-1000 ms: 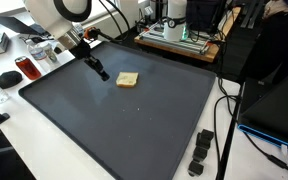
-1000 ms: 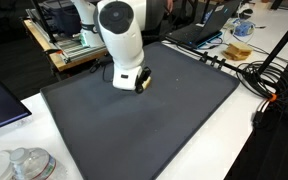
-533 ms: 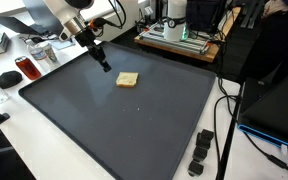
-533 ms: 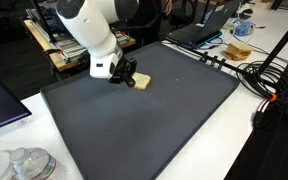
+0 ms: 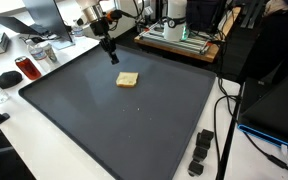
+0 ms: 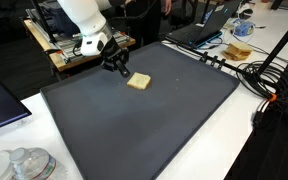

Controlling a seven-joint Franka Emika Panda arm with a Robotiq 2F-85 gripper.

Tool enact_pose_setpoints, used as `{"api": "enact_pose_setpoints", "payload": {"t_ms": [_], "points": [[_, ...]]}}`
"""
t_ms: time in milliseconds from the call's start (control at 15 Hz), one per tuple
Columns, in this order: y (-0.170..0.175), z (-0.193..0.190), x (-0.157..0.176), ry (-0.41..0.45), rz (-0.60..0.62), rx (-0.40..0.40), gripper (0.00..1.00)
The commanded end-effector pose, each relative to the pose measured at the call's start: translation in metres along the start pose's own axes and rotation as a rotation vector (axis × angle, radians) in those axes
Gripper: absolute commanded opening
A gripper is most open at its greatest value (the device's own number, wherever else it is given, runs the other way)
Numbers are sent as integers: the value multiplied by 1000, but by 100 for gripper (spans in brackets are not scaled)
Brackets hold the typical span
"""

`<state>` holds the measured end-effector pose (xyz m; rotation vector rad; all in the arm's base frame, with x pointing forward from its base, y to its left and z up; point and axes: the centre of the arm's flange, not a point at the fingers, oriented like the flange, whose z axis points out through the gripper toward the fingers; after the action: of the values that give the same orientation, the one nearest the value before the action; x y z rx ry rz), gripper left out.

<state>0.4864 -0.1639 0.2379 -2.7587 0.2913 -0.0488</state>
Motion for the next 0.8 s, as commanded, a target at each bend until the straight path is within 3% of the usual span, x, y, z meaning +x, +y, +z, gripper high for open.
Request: {"api": "enact_pose_setpoints", "payload": {"t_ms": [0, 733], "points": [[-30, -11, -52, 92, 13, -35, 5], [-143, -18, -98, 248, 10, -277, 5]]}}
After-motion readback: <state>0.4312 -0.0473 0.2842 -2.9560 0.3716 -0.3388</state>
